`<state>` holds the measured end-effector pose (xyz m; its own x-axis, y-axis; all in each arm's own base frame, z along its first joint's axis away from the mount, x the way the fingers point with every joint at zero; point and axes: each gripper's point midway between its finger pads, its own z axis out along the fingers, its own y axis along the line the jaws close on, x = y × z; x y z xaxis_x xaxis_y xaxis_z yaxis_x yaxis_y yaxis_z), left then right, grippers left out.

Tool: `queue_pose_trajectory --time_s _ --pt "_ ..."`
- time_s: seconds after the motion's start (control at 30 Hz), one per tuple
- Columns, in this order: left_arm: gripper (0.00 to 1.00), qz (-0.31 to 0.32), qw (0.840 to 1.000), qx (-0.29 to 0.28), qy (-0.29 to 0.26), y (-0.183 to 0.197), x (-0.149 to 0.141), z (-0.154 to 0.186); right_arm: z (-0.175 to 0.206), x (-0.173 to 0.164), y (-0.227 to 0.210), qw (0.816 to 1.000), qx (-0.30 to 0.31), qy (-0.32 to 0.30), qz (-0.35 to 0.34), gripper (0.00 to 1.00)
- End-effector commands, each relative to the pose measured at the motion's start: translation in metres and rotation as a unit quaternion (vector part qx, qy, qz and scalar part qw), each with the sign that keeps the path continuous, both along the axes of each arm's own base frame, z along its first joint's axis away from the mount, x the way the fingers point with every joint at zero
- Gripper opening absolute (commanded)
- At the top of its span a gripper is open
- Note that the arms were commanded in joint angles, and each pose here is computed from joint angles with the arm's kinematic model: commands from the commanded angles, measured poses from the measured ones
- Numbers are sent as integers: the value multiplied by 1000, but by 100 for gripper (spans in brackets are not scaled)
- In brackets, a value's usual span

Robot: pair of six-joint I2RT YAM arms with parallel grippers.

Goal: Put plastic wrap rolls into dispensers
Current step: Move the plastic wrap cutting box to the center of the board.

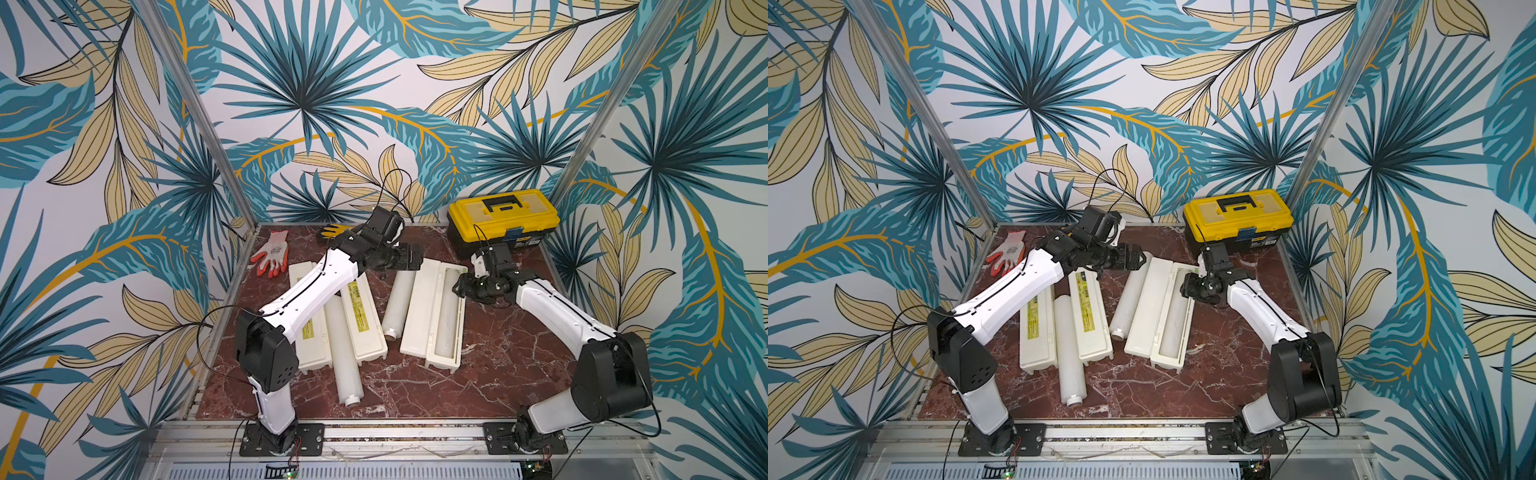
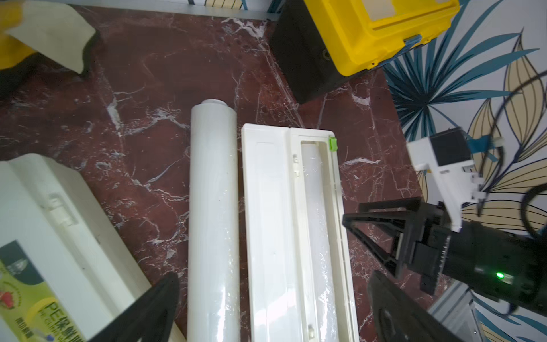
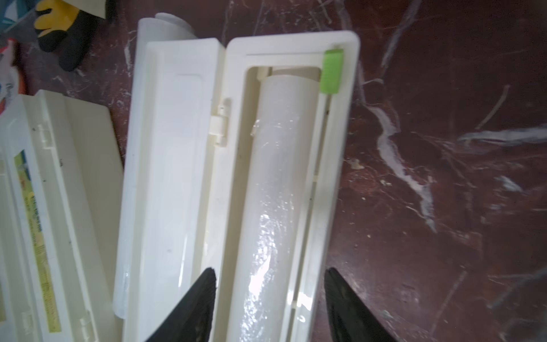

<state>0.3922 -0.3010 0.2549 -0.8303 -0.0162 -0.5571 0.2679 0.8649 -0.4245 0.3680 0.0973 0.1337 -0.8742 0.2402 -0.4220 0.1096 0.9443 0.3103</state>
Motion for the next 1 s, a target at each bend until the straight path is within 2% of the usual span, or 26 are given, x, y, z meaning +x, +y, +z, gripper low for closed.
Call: queue_pose_trajectory --time_s 0.0,0.23,0.37,0.5,0.7,0.97 --pt "100 2 1000 5 -22 11 4 8 -15 -16 -23 997 -59 42 -14 60" --pt "100 13 1000 13 -19 27 19 0 -46 2 0 997 -16 70 15 55" --pt "100 19 1000 13 -12 34 26 -7 -65 1 -6 993 -44 104 22 51" --pt "100 24 1000 14 -6 42 32 -13 -74 -3 -23 988 -85 126 25 41" --pt "100 33 999 14 1 54 42 -21 -74 -2 -59 984 -107 143 22 24" --pt "100 100 993 10 55 94 54 -54 -76 8 -112 967 -178 179 36 19"
